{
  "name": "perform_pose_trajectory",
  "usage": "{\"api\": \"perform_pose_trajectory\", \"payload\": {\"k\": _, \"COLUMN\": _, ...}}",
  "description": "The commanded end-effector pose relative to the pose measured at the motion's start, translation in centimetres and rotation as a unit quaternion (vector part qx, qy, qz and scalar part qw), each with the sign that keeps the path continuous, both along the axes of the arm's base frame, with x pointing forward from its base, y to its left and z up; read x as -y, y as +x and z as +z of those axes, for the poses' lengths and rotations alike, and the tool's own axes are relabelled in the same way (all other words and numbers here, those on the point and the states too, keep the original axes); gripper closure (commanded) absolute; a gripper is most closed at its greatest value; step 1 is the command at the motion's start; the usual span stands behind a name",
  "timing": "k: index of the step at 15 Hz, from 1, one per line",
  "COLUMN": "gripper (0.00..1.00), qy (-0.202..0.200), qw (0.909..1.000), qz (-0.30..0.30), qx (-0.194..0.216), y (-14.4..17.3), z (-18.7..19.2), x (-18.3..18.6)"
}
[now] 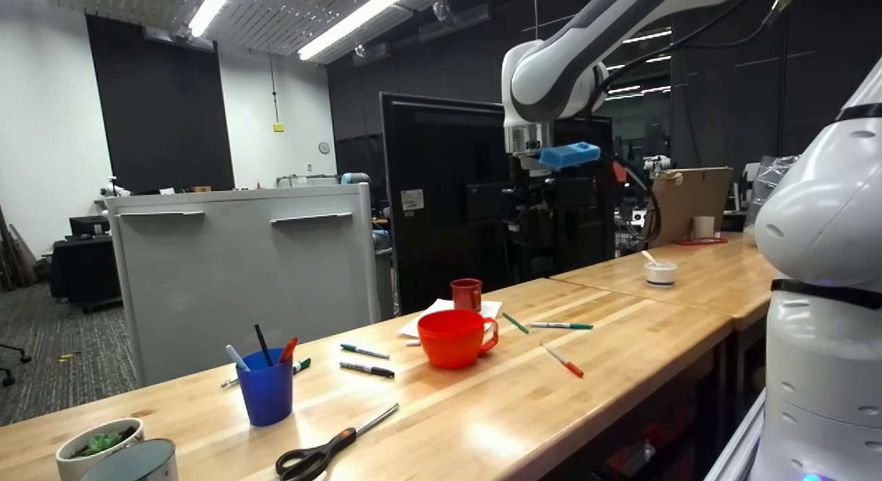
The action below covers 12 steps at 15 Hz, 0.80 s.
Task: Put the green marker in the blue cup.
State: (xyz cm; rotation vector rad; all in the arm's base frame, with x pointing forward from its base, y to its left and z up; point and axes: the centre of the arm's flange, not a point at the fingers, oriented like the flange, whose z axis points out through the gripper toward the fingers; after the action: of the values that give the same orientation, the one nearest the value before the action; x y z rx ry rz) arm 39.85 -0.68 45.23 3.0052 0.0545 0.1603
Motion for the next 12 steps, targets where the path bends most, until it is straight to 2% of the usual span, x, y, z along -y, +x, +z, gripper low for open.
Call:
{"api": "perform_pose_trajectory", "payload": {"k": 1, "gripper": 0.00, "qy": 0.000, "qw": 1.0000, "qz": 0.000, "qx": 0.000, "y": 0.0, "z": 0.0, "x": 0.0}}
{"api": "perform_pose_trajectory", "payload": {"k": 3, "gripper": 0.00, "qy": -0.005, "qw": 0.9999, "qz": 0.008, "qx": -0.005, "y": 0.1, "z": 0.0, "x": 1.0}}
{"api": "perform_pose_trajectory", "payload": {"k": 9, "gripper": 0.00, "qy": -0.029, "qw": 0.9946, "qz": 0.094, "qx": -0.031, "y": 0.7, "z": -2.2, "x": 5.6}}
{"api": "perform_pose_trajectory", "payload": {"k": 12, "gripper": 0.00, "qy": -0.071, "qw": 0.9876, "qz": 0.133, "qx": -0.045, "y": 1.0, "z": -3.8, "x": 7.8}}
